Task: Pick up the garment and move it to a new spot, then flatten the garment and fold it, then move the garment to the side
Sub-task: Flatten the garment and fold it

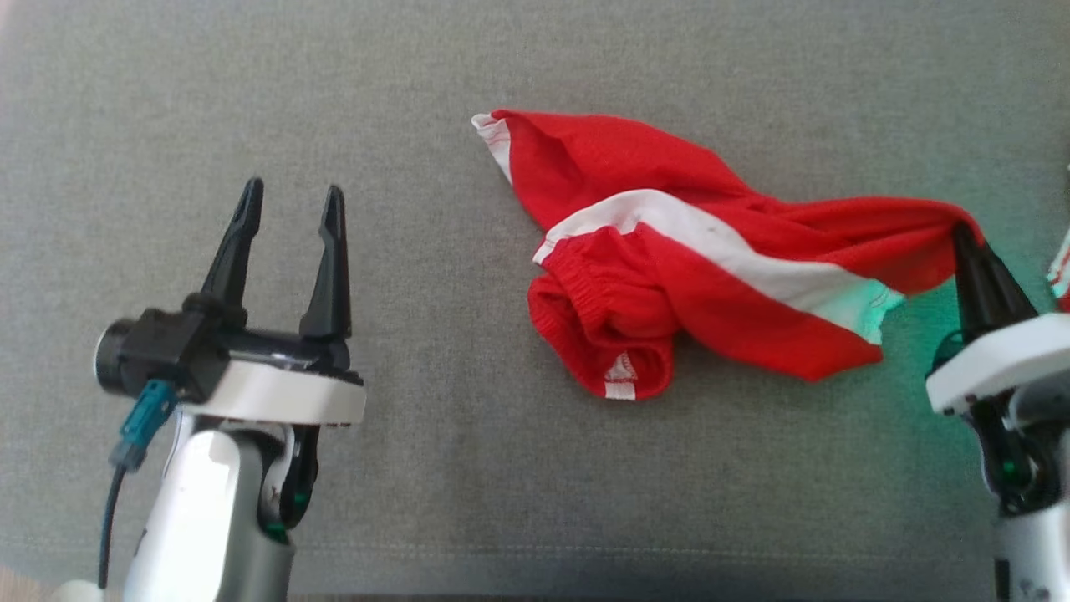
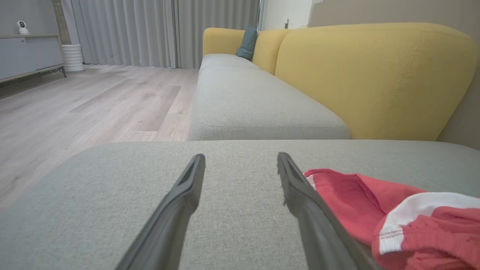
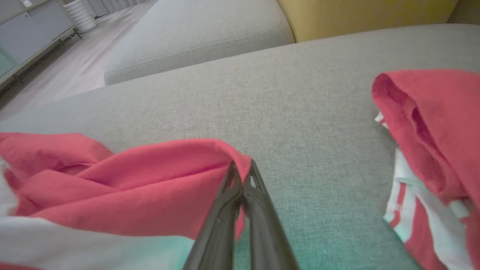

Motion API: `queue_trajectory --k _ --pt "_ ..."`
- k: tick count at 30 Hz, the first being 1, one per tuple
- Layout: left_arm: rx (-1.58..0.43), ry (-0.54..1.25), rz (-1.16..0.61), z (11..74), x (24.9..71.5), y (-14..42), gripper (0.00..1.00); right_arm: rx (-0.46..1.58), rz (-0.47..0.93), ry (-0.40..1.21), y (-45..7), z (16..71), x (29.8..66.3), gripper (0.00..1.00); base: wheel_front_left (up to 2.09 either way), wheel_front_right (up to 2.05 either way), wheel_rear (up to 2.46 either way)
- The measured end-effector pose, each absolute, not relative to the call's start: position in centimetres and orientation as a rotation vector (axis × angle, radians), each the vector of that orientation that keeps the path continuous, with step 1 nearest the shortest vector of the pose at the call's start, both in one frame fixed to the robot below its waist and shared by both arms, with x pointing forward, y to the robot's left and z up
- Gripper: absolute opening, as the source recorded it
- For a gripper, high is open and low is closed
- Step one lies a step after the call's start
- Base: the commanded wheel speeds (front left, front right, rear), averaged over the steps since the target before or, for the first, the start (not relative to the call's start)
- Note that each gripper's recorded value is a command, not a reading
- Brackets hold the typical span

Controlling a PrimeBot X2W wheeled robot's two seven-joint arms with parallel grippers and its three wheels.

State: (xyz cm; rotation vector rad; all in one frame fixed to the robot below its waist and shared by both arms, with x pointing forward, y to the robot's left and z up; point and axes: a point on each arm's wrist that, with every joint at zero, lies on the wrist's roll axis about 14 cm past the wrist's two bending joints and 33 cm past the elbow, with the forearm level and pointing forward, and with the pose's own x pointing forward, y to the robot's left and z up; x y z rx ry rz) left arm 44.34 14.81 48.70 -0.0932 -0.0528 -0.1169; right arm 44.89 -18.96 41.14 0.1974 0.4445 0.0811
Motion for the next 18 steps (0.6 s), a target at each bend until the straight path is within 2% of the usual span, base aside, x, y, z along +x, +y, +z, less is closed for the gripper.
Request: queue_trajectory --k 2,3,4,5,11,18 --pt "-0.091 -0.049 -0.118 48.4 44.7 14.8 1.00 0.201 0.081 0.452 -18.9 40.3 45.6 0.00 0.00 0.00 0.00" --pt "-0.093 -0.045 -0.120 48.2 44.8 14.7 1.00 0.210 0.081 0.440 -18.8 40.2 46.2 0.19 0.00 0.00 0.00" --pt "-0.094 -0.040 -0.121 48.0 44.9 14.7 1.00 0.203 0.086 0.432 -18.8 40.1 46.6 0.63 0.00 0.00 0.00" --pt "-0.094 -0.034 -0.119 47.8 44.9 14.8 1.00 0.199 0.089 0.417 -18.8 40.2 47.1 1.00 0.00 0.00 0.00" --pt "-0.089 -0.039 -0.111 48.0 45.0 15.0 1.00 0.168 0.082 0.269 -19.4 42.5 47.7 1.00 0.00 0.00 0.00" --pt "-0.081 -0.069 -0.114 49.2 44.7 14.8 1.00 0.038 0.135 0.038 -18.8 48.9 47.8 1.00 0.00 0.00 0.00"
